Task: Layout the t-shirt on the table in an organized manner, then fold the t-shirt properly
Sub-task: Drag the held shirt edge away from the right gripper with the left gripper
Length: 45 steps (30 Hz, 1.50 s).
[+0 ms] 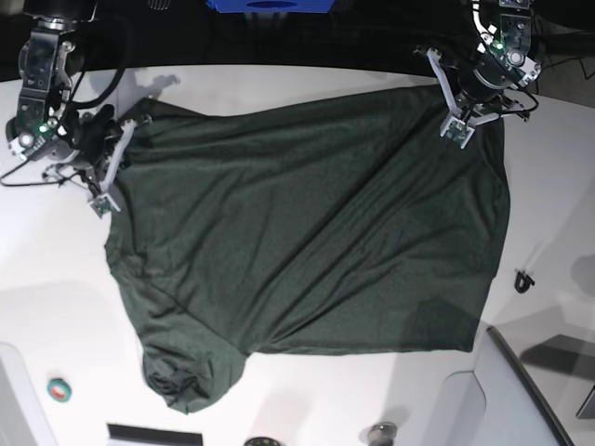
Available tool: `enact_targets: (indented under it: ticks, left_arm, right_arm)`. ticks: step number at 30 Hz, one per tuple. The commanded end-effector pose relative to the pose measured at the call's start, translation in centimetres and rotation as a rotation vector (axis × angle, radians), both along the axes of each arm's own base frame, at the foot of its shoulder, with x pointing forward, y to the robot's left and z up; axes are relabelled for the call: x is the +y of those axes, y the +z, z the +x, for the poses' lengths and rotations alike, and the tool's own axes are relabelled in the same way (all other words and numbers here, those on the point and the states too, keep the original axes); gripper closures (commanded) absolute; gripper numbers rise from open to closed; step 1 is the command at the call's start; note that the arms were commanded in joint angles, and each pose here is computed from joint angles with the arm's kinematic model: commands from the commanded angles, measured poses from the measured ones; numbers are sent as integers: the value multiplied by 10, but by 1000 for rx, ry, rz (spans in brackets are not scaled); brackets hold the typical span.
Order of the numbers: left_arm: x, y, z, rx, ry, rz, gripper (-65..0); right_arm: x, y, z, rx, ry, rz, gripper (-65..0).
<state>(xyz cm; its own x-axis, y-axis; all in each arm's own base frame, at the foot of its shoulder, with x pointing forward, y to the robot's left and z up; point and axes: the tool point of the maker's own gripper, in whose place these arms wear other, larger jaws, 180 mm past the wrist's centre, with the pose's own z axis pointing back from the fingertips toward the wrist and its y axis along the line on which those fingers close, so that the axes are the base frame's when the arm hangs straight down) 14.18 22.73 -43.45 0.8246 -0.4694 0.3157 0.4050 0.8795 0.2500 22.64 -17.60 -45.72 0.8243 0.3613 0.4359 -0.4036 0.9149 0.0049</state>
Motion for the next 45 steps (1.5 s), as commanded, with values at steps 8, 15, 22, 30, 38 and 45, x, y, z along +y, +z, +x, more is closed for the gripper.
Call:
enact_targets:
  ticks: [8,15,22,30,38,45]
  left_arm:
    - [52,18,7,-59,125,76,0]
    - [60,-4,5,-7,169,60,0]
    - [71,-32,-13,64,205,49,0]
    - [98,-55,-61,164,245,84,0]
    - [122,-38,-79,157,288,138,0]
    - [111,2,-54,42,213,171,0]
  right_arm:
    - [6,-24,-2,17,-25,78,-9]
    - [8,-35,-3,54,-35,94,-8]
    - [2,-51,-7,111,-53,105,-8]
    - [-32,-57,-12,151,-66,53,-8]
    - [-49,-52,-6,137,-66,20,-8]
    - [-50,-45,2,114,-59,8,-8]
